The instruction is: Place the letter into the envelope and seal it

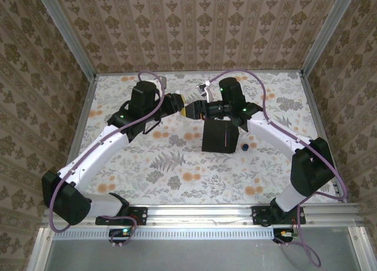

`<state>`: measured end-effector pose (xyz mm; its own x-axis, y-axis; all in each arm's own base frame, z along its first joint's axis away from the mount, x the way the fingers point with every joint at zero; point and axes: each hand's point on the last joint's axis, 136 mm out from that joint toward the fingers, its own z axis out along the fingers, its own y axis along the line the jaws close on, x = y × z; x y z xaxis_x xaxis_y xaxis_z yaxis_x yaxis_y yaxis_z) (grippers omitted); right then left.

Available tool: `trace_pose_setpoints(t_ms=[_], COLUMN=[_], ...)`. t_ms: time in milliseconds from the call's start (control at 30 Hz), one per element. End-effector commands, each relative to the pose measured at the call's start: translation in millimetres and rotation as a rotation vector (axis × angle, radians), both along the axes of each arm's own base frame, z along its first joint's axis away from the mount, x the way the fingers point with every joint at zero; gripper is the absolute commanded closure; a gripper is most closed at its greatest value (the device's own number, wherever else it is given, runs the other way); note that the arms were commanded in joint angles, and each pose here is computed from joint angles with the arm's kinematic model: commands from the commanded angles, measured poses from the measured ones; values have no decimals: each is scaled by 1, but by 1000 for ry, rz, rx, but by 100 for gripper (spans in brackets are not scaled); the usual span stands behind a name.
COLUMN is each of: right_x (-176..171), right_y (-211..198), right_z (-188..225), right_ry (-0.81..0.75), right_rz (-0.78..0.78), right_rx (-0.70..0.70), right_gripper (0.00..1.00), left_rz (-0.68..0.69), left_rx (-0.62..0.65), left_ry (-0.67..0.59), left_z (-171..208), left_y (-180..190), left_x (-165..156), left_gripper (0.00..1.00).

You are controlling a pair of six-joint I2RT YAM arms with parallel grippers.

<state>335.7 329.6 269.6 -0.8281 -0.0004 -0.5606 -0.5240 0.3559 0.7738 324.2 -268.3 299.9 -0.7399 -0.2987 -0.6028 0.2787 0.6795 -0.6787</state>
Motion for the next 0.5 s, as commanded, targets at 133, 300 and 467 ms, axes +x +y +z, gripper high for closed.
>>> trace_pose_setpoints(t_ms=[133,300,467], right_x=[0,0,0], right_y=[11,12,12], right_z=[15,16,18], right_ry=[-32,-30,-33], right_rz=[34,35,35], right_rx=[35,45,53], right_gripper=[50,57,60], left_rz=[-21,-13,-18], left_rx=[-40,-45,-52], left_ry=[-5,-9,-3], left_z=[4,5,5], left_y=[-8,-6,-6], left_x=[1,2,3], left_gripper=[100,100,100])
